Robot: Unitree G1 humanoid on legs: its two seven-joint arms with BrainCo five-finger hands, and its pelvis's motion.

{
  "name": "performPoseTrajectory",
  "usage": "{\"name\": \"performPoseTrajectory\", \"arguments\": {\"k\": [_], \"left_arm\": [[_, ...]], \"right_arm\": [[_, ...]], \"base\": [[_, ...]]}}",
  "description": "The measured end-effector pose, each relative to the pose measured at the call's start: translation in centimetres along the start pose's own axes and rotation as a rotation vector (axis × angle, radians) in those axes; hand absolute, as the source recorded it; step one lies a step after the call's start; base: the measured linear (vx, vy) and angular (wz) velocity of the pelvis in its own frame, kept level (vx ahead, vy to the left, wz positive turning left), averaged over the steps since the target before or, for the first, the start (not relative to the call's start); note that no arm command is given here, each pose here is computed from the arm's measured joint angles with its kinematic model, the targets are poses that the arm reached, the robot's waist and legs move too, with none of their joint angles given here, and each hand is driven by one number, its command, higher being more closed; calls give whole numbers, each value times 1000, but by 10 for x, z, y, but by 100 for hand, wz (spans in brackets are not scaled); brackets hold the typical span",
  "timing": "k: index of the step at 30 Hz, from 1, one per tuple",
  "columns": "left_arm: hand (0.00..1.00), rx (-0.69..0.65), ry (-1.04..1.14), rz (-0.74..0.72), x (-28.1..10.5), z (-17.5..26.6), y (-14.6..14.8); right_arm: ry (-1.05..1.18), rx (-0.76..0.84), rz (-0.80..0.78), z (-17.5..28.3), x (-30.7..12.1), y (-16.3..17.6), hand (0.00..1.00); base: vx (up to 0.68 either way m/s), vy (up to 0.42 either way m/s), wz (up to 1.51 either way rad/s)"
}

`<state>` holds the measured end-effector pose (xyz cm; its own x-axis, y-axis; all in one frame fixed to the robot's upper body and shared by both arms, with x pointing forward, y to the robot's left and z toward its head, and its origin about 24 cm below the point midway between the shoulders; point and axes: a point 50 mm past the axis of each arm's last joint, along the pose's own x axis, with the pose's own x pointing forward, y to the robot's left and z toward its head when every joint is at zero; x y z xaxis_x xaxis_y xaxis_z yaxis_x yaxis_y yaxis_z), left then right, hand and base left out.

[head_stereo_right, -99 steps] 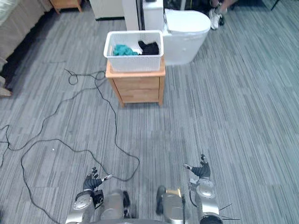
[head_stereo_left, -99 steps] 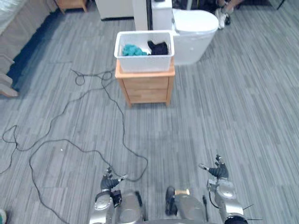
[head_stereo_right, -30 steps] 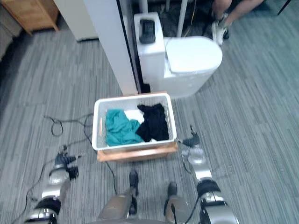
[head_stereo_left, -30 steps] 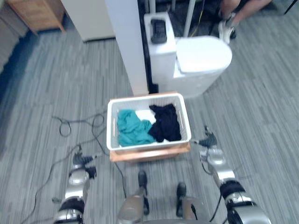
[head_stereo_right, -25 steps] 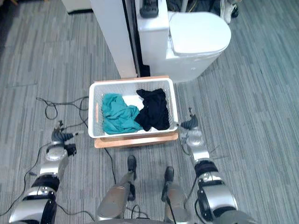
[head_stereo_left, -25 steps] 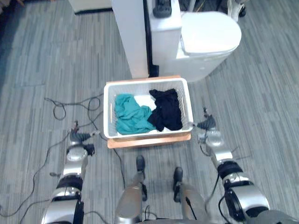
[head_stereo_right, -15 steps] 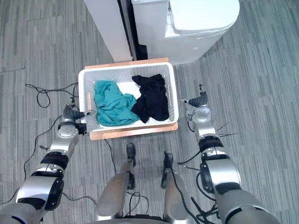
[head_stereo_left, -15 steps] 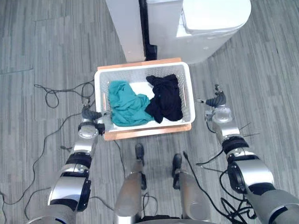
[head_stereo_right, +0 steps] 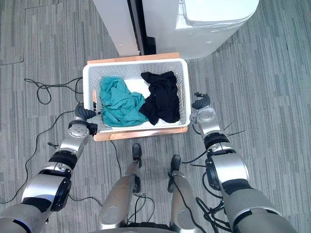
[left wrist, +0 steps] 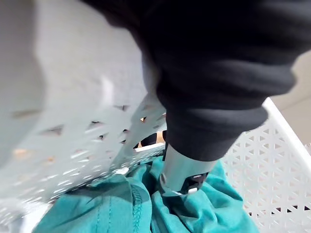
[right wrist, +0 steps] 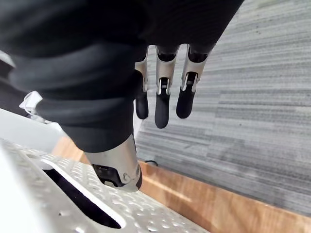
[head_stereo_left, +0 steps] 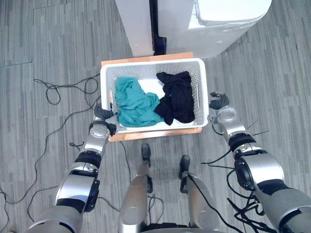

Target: Pick up the laundry basket with both hands and put the clothes into the washing machine.

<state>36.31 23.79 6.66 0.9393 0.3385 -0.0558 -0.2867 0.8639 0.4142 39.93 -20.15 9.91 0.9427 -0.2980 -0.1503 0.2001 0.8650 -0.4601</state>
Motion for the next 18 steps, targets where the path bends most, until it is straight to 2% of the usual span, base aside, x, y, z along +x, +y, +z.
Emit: {"name": "performPoseTrajectory", "arguments": {"k": [4, 8, 12, 17, 18], "left_arm": [[100, -60, -4, -14, -13, -12, -1], [100, -144, 62, -52, -51, -48, -16], [100, -228, 150, -101, -95, -79, -35], [100, -252, 231, -140, -135, -101, -44], [100, -248, 246, -149, -142, -106, -44]], "right_arm": [[-96, 29, -20, 8, -7, -2, 100], [-191, 87, -65, -4, -30, -2, 100], [-172, 152, -21, -42, -64, 19, 100], [-83, 187, 24, -86, -104, 36, 100], [-73, 178, 33, -93, -110, 35, 0]], "base": [[51, -13, -2], [72, -12, 0], [27, -7, -1], [92, -20, -6], [81, -18, -11]]}}
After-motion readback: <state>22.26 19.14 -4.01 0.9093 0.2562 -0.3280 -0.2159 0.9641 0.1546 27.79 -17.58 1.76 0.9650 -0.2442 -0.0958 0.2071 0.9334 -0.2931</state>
